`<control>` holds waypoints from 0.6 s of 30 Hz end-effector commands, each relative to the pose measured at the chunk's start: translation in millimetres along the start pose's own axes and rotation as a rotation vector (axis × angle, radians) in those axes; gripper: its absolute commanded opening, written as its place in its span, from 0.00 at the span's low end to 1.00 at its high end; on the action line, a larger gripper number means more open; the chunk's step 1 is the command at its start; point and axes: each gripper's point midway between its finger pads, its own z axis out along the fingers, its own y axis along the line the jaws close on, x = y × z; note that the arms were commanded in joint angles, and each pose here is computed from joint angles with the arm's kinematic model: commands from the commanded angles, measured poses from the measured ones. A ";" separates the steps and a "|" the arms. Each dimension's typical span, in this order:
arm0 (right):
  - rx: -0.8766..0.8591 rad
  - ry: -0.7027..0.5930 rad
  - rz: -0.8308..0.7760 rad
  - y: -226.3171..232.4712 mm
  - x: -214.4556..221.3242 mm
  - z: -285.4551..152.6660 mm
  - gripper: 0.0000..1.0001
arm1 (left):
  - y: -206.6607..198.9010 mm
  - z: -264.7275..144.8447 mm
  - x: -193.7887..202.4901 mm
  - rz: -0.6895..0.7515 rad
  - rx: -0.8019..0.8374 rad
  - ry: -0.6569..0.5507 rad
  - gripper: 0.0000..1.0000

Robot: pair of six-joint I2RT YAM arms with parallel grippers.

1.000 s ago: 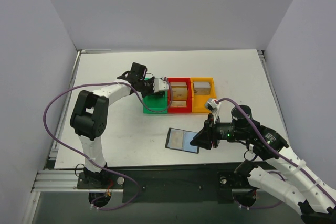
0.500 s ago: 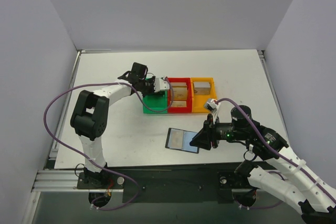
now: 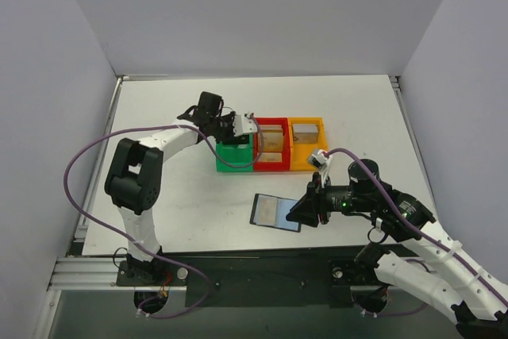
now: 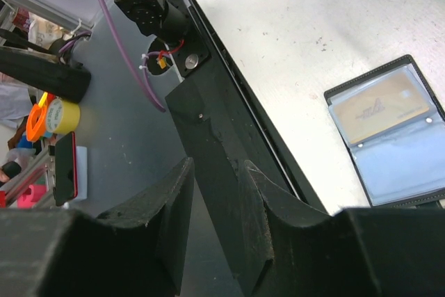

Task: Take the credit cards out of the card holder
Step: Place the credit card in the storage box.

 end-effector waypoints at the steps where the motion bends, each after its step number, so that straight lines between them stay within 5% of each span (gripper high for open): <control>1: -0.021 -0.037 -0.025 6.2 -12.1 1.1 0.28 | 41.1 -28.7 -41.1 0.064 -0.127 -0.073 0.24; 10: -0.002 -0.027 -0.022 0.4 -8.0 3.8 0.29 | 80.8 -96.5 -99.6 0.108 -0.359 -0.078 0.24; 11: 0.010 -0.028 -0.021 -2.8 -7.0 4.8 0.29 | 82.5 -111.0 -109.1 0.078 -0.404 -0.083 0.69; 12: 0.024 -0.026 -0.019 -6.5 -6.6 6.3 0.29 | 78.4 -119.1 -125.0 0.076 -0.442 -0.084 0.85; 15: 0.102 -0.023 0.007 -25.3 -1.9 12.8 0.29 | 38.5 -144.4 -164.9 -0.017 -0.476 -0.178 0.85; 18: 0.210 -0.031 0.083 -49.1 2.8 19.1 0.32 | -5.6 -150.5 -170.4 -0.332 -0.442 -0.323 0.86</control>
